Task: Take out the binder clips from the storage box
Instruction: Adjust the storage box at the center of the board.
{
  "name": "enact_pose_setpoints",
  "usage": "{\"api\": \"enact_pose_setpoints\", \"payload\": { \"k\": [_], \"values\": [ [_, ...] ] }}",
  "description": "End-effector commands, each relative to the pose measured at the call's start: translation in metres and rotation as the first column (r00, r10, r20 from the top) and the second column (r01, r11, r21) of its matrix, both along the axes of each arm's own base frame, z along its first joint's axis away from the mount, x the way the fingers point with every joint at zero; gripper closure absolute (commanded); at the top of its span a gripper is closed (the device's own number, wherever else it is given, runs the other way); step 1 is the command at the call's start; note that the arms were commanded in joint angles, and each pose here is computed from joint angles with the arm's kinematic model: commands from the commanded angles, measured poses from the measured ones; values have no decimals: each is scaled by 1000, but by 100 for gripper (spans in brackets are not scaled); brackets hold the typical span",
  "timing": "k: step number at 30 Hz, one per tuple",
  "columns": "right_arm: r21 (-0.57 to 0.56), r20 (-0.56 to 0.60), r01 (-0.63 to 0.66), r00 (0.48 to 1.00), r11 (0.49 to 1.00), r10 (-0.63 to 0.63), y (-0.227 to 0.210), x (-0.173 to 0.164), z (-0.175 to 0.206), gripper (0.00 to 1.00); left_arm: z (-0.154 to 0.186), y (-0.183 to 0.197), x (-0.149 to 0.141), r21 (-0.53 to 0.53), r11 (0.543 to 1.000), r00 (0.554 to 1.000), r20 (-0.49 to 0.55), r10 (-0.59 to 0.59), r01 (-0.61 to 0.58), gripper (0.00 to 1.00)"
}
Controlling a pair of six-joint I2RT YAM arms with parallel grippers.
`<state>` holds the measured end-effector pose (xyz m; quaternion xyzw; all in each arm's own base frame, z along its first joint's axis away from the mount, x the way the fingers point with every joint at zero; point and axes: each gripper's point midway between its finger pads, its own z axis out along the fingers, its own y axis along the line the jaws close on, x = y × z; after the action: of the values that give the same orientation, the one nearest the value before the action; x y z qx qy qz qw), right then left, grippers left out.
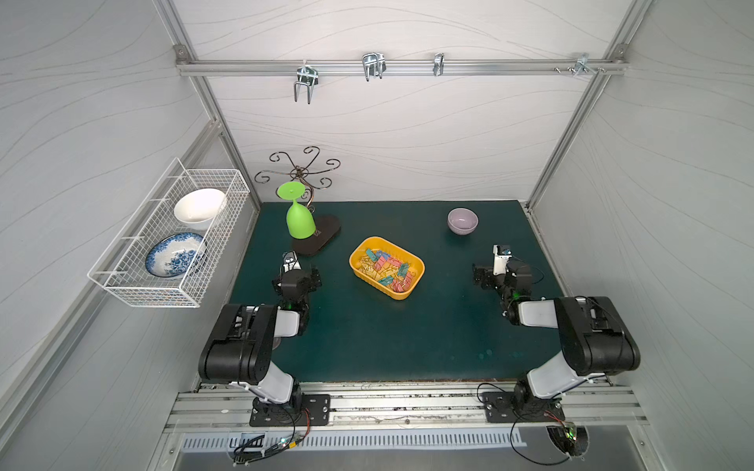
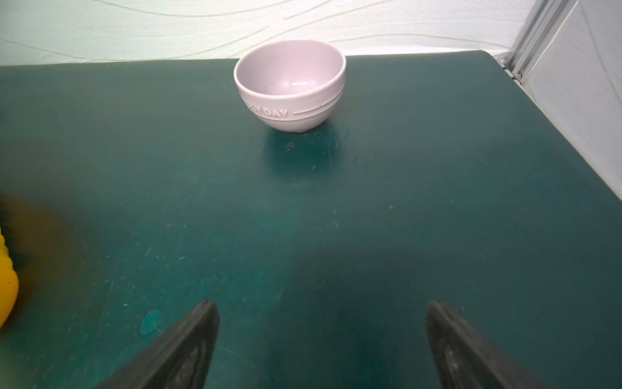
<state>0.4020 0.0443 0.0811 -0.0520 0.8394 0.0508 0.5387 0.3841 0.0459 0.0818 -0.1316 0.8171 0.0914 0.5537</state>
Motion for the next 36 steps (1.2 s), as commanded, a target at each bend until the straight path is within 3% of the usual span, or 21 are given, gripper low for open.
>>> {"api": "enact_pose_setpoints", "payload": {
  "k": [1,13,20,22,24,25,26,29,31,34,36],
  "values": [
    [-1,0,-8,1000,1000,8,1,-1,0,1,13,0,9,9,1000,999,36,-2,2,1],
    [3,2,-8,1000,1000,8,1,-1,1,1,13,0,8,13,1000,999,38,-1,0,1],
    [-15,23,-20,1000,1000,20,5,-3,9,1,35,-9,3,30,999,999,32,-31,30,1],
    [-34,-8,39,999,999,-39,-2,-5,20,1,41,-7,-1,5,1000,1000,10,-14,14,2],
    [67,-136,203,972,977,-192,-24,-11,36,1,47,-6,-10,-39,999,1000,-3,8,-8,2],
    [152,-193,313,940,938,-283,-37,-15,53,1,50,-4,-16,-67,997,999,-30,32,-34,1],
    [226,-265,350,920,909,-289,-39,-23,65,1,59,-1,-23,-103,992,997,-43,62,-66,2],
    [400,-396,321,905,858,-154,-24,-41,93,1,85,-1,-38,-191,975,993,-67,101,-112,1],
    [534,-406,186,912,825,58,7,-52,105,1,92,0,-50,-248,956,986,-98,137,-158,1],
    [678,-436,112,857,727,274,54,-75,106,16,93,5,-79,-387,871,951,-178,253,-304,1],
    [669,-490,122,814,734,312,77,-89,98,18,94,-16,-88,-460,861,967,-221,125,-216,1]
  ]
}}
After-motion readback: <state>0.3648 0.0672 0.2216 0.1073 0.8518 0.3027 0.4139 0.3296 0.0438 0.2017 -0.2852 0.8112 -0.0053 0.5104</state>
